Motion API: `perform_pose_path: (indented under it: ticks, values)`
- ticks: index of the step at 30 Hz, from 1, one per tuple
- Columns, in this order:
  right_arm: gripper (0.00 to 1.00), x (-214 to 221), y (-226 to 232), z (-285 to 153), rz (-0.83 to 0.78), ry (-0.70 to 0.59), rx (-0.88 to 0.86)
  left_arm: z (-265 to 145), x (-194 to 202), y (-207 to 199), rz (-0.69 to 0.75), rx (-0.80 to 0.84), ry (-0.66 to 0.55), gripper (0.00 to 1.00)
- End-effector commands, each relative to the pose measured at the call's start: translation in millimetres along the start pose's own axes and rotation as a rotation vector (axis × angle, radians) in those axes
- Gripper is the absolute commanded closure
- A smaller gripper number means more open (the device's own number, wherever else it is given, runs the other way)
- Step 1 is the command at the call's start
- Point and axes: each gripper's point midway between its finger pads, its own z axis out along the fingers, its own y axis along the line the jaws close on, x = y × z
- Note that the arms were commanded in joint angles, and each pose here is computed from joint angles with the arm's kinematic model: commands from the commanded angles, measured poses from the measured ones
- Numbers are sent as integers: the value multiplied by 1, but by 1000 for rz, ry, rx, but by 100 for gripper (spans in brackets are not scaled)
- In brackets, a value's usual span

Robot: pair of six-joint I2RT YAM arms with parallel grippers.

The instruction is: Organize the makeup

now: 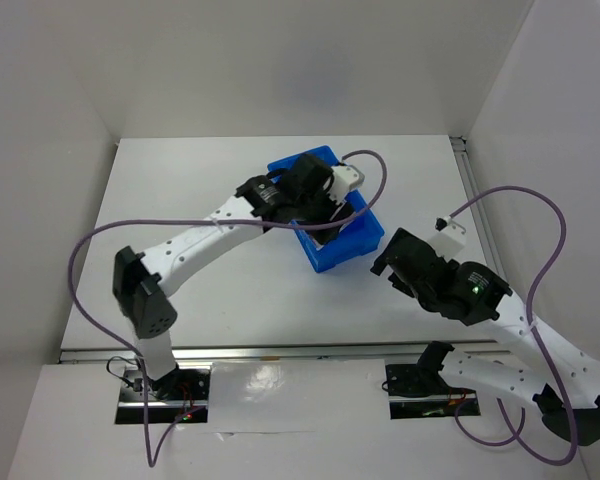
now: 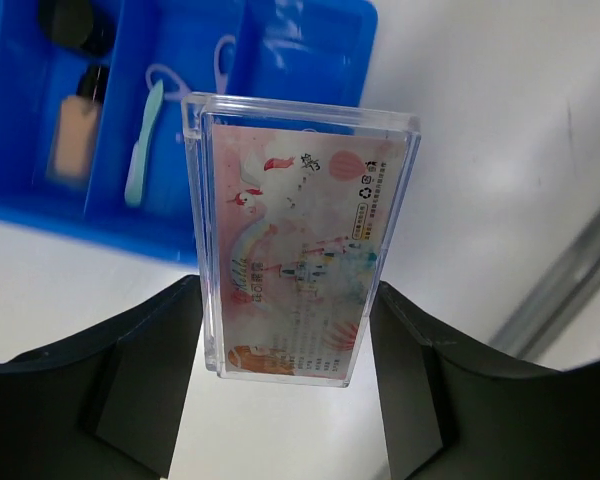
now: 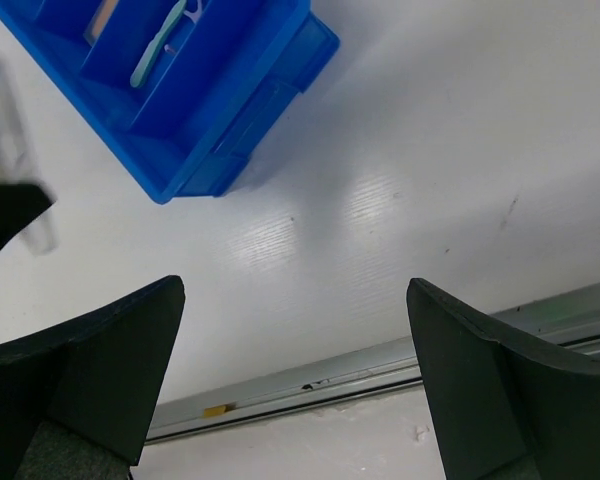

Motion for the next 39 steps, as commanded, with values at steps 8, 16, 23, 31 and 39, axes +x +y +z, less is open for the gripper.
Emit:
perform_pose_path:
  ticks: [8,16,23,31,39]
  values:
    - [0,-18,10,-14,78,-36,-64,119,-27,21,17,36,-12,51]
    - [0,-15,6,-12,58,-31,-50,144,-16,25,15,19,12,50]
    - [0,-15,10,-10,45,-31,-47,147,-8,23,-8,29,44,1]
    - [0,-23,19,-11,5,-52,-48,92,-53,28,-24,-20,-64,0]
    - [0,-38,38,4,-117,-110,37,-2,-33,132,-448,-328,-76,0]
